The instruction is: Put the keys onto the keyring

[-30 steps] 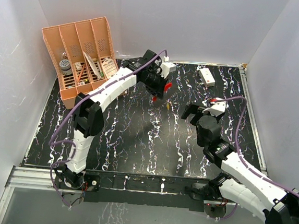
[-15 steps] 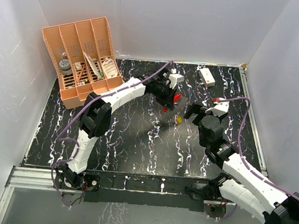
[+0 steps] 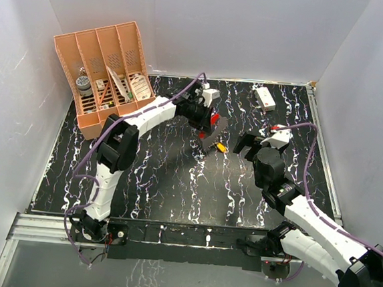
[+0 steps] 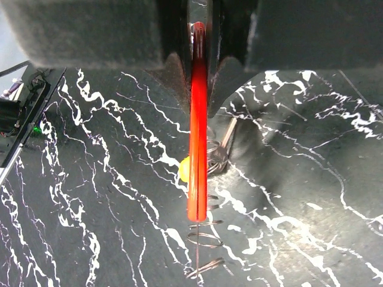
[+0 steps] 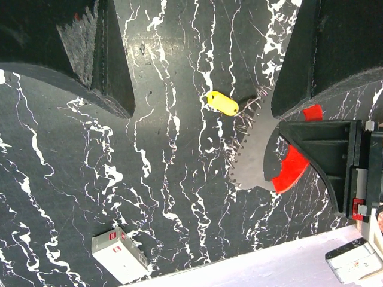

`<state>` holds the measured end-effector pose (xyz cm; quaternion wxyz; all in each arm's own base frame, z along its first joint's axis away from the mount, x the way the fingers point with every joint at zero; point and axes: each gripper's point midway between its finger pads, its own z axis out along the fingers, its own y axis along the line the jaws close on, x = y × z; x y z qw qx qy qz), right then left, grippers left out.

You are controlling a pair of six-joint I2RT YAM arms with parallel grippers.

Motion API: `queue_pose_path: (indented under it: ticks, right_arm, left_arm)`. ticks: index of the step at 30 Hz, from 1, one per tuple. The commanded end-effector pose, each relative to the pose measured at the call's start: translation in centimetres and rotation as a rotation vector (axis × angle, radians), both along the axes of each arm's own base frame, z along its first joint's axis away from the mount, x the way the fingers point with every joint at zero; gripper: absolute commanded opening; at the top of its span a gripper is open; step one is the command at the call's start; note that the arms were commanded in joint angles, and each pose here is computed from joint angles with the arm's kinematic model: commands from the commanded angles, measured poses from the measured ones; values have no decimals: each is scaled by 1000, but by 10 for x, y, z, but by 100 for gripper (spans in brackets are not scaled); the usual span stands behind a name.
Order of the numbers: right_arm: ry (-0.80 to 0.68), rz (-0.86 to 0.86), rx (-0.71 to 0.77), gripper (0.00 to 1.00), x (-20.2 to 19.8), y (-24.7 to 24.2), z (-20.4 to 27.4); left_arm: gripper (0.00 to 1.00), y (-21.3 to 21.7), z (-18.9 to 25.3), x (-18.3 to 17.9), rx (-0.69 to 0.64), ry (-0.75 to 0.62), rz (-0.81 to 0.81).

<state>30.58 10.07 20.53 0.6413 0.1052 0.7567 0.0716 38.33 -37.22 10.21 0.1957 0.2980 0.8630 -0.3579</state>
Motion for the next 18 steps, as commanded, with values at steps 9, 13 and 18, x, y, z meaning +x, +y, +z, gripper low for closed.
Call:
queue_pose_path:
  ticks: [9, 13, 18]
  right_arm:
    - [-50, 19, 47, 98, 7, 7, 23]
    - [-45, 18, 45, 98, 7, 7, 22]
    - [-40, 22, 42, 98, 7, 9, 20]
  left_arm:
    - [4, 33, -12, 33, -47, 39, 69]
    - [4, 44, -18, 40, -44, 54, 82]
    - [4, 57, -18, 47, -42, 47, 106]
